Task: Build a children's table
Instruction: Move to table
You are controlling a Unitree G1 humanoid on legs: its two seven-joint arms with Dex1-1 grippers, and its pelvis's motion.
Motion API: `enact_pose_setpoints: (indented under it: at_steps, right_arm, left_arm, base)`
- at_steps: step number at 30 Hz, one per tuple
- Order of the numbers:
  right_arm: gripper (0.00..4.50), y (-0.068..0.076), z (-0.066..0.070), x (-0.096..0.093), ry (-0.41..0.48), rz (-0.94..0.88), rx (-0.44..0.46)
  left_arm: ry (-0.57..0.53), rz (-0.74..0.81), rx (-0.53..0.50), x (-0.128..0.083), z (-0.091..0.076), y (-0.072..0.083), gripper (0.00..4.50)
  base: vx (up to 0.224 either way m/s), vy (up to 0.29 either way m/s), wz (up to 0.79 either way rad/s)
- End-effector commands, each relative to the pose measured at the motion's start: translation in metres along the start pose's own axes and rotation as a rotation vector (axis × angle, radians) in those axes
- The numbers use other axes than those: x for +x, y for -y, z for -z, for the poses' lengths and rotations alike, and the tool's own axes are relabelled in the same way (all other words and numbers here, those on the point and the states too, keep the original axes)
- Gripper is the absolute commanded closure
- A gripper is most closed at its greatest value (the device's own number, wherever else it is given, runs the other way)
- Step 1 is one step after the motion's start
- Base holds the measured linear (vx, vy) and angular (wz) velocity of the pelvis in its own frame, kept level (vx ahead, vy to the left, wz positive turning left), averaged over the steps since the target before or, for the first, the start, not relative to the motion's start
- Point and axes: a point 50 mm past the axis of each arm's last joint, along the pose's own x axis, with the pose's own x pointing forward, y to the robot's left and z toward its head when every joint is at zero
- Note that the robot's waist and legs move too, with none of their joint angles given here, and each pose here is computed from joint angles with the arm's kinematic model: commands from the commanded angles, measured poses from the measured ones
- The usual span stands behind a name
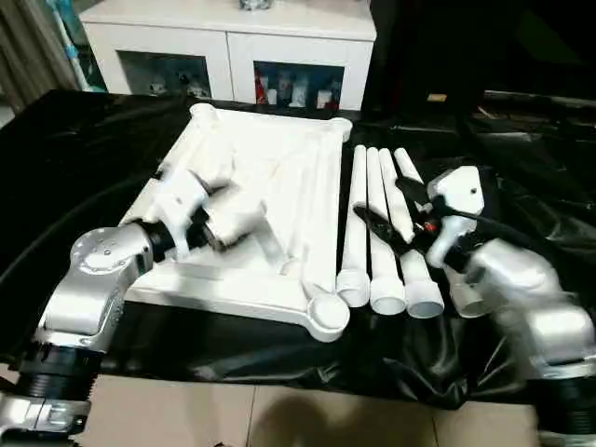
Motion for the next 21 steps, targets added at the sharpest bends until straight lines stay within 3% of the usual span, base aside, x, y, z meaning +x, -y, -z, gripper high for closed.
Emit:
enact_pose_setpoints:
  at_steps: [1,2,7,12,15,21]
  right_arm:
    - [0.24,-0.006,-0.004,-0.002,-0.046,-0.157,-0.067]
    - [0.14,-0.007,-0.003,-0.004,-0.076,-0.203,-0.090]
    - [0.14,-0.010,0.002,-0.014,-0.237,-0.390,-0.189]
    - [0.14,-0.011,0.001,-0.018,-0.282,-0.431,-0.213]
    - [0.14,-0.013,0.002,-0.019,-0.299,-0.453,-0.222]
    - [0.14,-0.016,0.004,-0.022,-0.338,-0.496,-0.230]
  left_arm:
    - [-0.059,0.124,0.046,0.002,0.002,0.003,0.00]
    - [-0.091,0.160,0.059,0.003,0.005,0.005,0.27]
    - [-0.196,0.361,0.045,0.006,0.020,0.015,0.54]
    - [-0.254,0.455,0.026,0.005,0.027,0.021,0.81]
    - [-0.280,0.473,0.035,0.003,0.030,0.020,1.20]
    - [-0.355,0.441,0.062,0.002,0.039,0.014,1.56]
  base:
    - [0.000,0.000,0.00]
    - [0.000,0.000,0.00]
    - [0.000,0.000,0.00]
    - [0.000,0.000,0.00]
    - [0.000,0.000,0.00]
    - [0.000,0.000,0.00]
